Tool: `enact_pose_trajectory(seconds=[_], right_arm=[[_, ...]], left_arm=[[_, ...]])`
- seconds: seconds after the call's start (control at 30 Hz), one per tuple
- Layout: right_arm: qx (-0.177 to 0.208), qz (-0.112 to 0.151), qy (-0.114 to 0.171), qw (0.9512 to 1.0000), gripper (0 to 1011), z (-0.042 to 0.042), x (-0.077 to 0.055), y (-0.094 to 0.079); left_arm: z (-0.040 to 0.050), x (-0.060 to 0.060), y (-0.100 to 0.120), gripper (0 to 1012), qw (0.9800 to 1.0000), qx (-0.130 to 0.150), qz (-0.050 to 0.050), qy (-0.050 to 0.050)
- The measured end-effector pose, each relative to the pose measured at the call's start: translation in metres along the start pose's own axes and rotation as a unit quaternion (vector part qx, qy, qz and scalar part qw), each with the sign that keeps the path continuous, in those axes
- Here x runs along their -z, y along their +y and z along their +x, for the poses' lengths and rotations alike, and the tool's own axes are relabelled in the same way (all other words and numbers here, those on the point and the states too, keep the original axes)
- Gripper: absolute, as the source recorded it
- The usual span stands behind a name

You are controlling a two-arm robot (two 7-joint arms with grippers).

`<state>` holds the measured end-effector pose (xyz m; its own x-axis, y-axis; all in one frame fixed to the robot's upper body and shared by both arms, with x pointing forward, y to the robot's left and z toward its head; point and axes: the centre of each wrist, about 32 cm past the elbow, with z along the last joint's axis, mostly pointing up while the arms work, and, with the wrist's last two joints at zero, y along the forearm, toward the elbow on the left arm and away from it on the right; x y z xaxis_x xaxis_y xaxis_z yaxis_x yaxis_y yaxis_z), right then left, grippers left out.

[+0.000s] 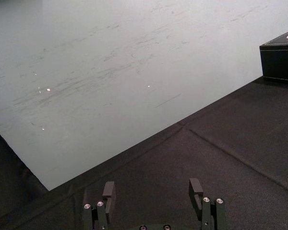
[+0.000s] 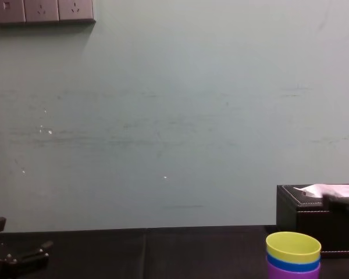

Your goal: Stack the three plastic cups sequentially using one hand.

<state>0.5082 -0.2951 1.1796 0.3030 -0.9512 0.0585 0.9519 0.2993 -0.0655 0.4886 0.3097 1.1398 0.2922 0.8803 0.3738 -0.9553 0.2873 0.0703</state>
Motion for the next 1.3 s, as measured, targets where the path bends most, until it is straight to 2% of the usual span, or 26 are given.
enact_pose_trajectory(seconds=[0.07,0.1,0.2,0.4,0.5,1.3], right_arm=[[0.024,-0.016,0.009,0.9995,1000,-0.0001,0.008,-0.001],[0.024,-0.016,0.009,0.9995,1000,-0.0001,0.008,-0.001],[0.049,-0.04,0.02,0.9978,1000,-0.0014,0.019,-0.003],[0.064,-0.074,0.019,0.995,1000,-0.0042,0.026,-0.003],[0.069,-0.112,0.01,0.9912,1000,-0.0067,0.027,-0.001],[0.069,-0.102,0.011,0.9923,1000,-0.0065,0.026,-0.001]], left_arm=[[0.0,0.0,0.0,1000,1.0,0.0,0.0,0.0],[0.0,0.0,0.0,1000,1.0,0.0,0.0,0.0],[0.0,0.0,0.0,1000,1.0,0.0,0.0,0.0],[0.0,0.0,0.0,1000,1.0,0.0,0.0,0.0],[0.0,0.0,0.0,1000,1.0,0.0,0.0,0.0],[0.0,0.0,0.0,1000,1.0,0.0,0.0,0.0]])
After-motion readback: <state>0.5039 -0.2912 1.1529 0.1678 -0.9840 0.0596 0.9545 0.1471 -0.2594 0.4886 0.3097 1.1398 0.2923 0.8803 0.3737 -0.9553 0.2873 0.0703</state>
